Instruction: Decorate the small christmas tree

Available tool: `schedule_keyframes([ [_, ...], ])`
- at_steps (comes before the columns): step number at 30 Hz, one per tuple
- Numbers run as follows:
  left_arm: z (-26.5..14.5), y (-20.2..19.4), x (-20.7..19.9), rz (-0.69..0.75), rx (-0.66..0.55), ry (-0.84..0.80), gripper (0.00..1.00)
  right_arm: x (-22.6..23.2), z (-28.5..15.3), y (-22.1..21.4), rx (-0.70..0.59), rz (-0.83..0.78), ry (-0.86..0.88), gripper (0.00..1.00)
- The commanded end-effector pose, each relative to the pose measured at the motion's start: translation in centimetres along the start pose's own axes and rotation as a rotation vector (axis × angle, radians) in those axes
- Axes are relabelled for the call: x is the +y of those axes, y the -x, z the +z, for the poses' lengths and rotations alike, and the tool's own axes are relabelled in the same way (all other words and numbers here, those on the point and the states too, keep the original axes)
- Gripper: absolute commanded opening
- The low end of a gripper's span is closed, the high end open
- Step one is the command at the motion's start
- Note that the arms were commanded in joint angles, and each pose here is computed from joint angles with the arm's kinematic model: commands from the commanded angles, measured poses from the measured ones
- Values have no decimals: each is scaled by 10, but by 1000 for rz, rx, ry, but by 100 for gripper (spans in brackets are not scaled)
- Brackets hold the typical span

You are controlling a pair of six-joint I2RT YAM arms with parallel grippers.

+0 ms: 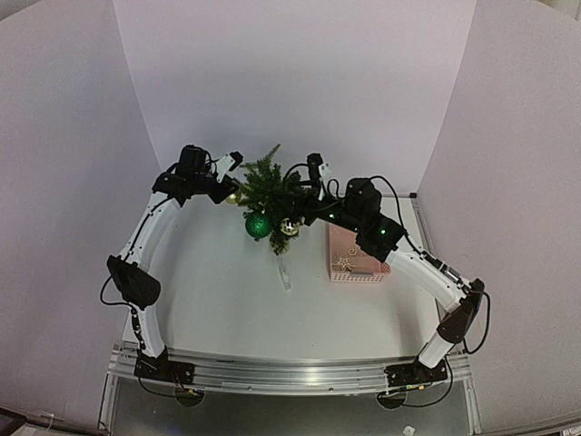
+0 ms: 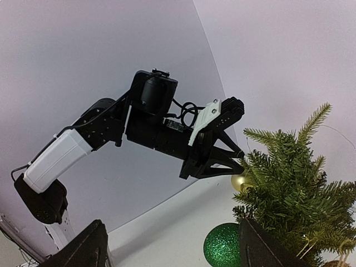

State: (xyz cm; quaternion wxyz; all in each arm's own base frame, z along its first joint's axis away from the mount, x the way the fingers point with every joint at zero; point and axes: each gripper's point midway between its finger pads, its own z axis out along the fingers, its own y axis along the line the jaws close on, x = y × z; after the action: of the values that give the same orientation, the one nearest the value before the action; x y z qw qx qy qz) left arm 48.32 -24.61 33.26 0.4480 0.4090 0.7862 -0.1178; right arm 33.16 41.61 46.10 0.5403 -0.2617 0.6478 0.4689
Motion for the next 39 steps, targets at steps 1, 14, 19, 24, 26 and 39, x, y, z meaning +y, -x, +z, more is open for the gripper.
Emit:
schedule_keyframes([
  [1, -15, 21, -7, 45, -50, -21, 39, 16, -7, 26, -55, -34, 41, 79],
  [14, -11, -1, -22, 69, 22, -94, 53, 16, -7, 26, -55, -35, 42, 79],
  [19, -13, 2, -30, 59, 3, -143, 55, 16, -8, 27, -57, -33, 42, 79],
  [24, -15, -1, -34, 55, 16, -159, 57, 15, -8, 25, -55, -30, 36, 79],
  [26, -15, -2, -38, 55, 15, -181, 59, 15, -8, 26, -56, -29, 38, 79],
  [39, -10, -10, -46, 67, 33, -231, 61, 16, -11, 25, -55, -27, 35, 79],
])
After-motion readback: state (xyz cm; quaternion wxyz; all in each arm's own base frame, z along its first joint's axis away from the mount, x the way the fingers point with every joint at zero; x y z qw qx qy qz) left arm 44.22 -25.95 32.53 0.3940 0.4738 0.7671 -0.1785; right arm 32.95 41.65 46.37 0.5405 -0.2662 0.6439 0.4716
